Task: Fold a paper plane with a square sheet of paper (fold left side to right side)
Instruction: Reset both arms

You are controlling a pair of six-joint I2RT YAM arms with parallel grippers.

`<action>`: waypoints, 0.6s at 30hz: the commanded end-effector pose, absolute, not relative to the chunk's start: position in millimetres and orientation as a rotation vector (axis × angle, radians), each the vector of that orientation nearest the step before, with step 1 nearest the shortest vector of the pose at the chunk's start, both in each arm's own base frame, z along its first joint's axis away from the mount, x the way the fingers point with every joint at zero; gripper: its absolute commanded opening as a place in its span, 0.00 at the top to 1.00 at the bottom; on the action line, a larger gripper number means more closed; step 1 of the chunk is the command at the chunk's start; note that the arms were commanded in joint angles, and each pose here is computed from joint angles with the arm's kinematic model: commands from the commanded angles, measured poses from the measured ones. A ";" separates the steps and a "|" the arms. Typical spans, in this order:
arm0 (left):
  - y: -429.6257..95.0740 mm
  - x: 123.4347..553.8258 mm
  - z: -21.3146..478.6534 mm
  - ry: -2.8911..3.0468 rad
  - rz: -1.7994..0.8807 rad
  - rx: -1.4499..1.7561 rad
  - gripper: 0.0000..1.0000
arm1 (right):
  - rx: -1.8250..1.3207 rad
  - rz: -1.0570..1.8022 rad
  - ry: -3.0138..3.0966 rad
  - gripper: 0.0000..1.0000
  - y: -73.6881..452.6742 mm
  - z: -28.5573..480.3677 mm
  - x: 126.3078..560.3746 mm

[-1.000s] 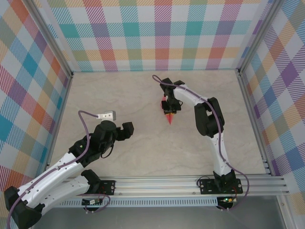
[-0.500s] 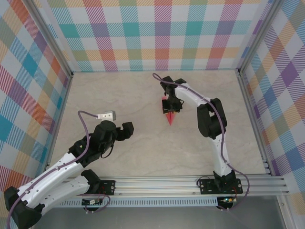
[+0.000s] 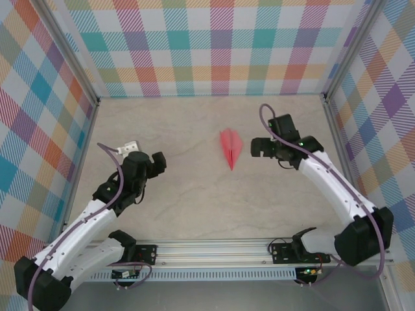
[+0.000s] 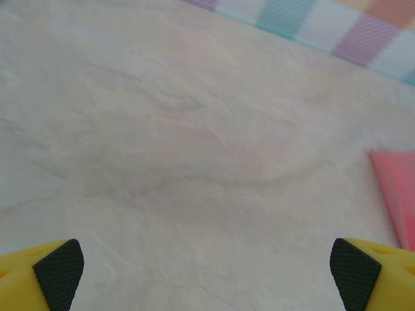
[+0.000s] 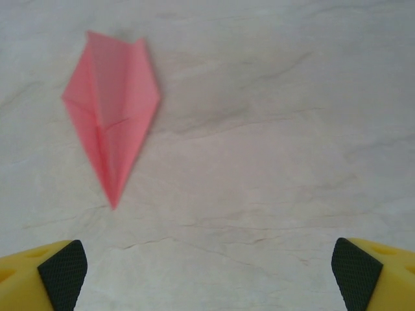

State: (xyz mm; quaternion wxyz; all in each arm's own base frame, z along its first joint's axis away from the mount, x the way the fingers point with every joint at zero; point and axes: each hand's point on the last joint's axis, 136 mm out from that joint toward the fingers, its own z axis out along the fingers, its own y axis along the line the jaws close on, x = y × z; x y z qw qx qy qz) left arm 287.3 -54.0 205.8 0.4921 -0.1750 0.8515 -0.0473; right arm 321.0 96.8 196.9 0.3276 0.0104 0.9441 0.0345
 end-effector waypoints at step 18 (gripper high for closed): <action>31.2 326.6 147.9 1.890 0.373 -0.393 0.01 | 0.111 -0.049 2.130 0.00 14.9 95.0 385.0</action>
